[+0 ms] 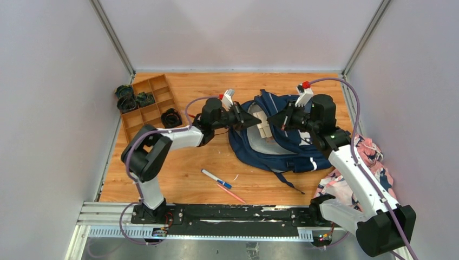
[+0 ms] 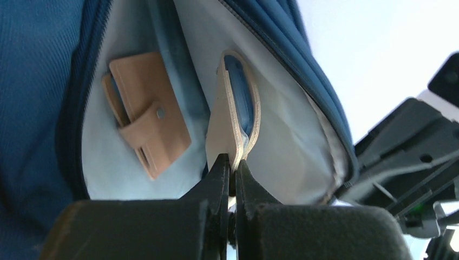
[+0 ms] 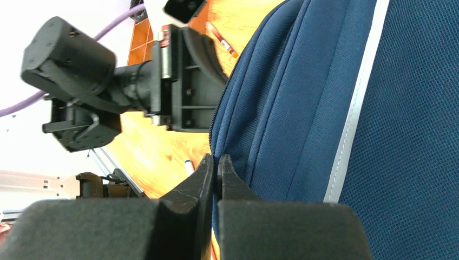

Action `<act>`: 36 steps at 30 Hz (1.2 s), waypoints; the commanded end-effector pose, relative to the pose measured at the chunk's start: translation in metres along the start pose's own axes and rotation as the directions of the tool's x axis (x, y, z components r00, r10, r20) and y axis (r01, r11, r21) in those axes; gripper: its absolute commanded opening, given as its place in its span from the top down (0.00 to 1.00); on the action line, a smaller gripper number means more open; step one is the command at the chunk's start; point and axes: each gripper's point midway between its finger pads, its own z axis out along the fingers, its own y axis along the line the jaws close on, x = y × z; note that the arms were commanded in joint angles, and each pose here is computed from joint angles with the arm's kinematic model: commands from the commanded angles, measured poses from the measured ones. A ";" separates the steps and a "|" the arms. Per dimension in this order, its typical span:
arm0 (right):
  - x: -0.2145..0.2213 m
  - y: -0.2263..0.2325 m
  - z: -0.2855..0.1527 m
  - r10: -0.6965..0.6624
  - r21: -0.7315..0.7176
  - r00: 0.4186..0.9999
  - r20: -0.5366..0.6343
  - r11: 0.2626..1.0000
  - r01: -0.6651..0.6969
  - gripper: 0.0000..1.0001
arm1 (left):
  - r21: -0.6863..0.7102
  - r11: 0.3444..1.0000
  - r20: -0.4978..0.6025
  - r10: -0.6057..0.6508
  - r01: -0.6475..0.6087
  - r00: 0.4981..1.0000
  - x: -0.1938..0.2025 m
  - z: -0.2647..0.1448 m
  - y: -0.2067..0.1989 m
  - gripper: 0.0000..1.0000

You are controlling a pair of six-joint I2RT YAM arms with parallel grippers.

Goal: Pack the student bag
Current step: Place the personal item in the student bag.

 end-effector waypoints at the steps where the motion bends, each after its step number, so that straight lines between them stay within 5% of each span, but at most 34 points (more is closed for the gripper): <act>1: -0.023 0.038 -0.013 -0.062 -0.113 0.995 0.077 0.991 0.071 1.00 | 0.168 0.986 0.005 -0.013 0.012 1.000 -0.009 0.026 -0.033 1.00; 8: -0.025 0.046 -0.018 -0.049 -0.142 0.994 0.094 0.988 0.062 1.00 | 0.178 0.984 -0.024 0.016 -0.011 1.000 0.011 0.072 -0.025 0.96; 12: -0.025 0.045 -0.016 -0.053 -0.141 0.995 0.087 0.988 0.065 1.00 | 0.116 0.993 -0.071 0.026 -0.017 0.997 0.033 0.088 -0.008 0.44; 17: -0.016 0.038 -0.016 -0.038 -0.125 0.996 0.081 0.991 0.048 1.00 | 0.082 0.994 -0.086 0.080 -0.073 0.993 0.042 0.077 -0.002 0.22; 25: -0.013 0.035 -0.018 -0.043 -0.114 0.996 0.077 0.992 0.051 1.00 | 0.057 0.979 -0.166 0.203 -0.196 0.965 0.063 0.035 -0.012 0.01; 36: -0.004 0.023 -0.011 -0.040 -0.083 0.998 0.052 0.996 0.044 1.00 | -0.064 0.928 -0.303 0.333 -0.367 0.893 0.089 -0.025 0.003 0.00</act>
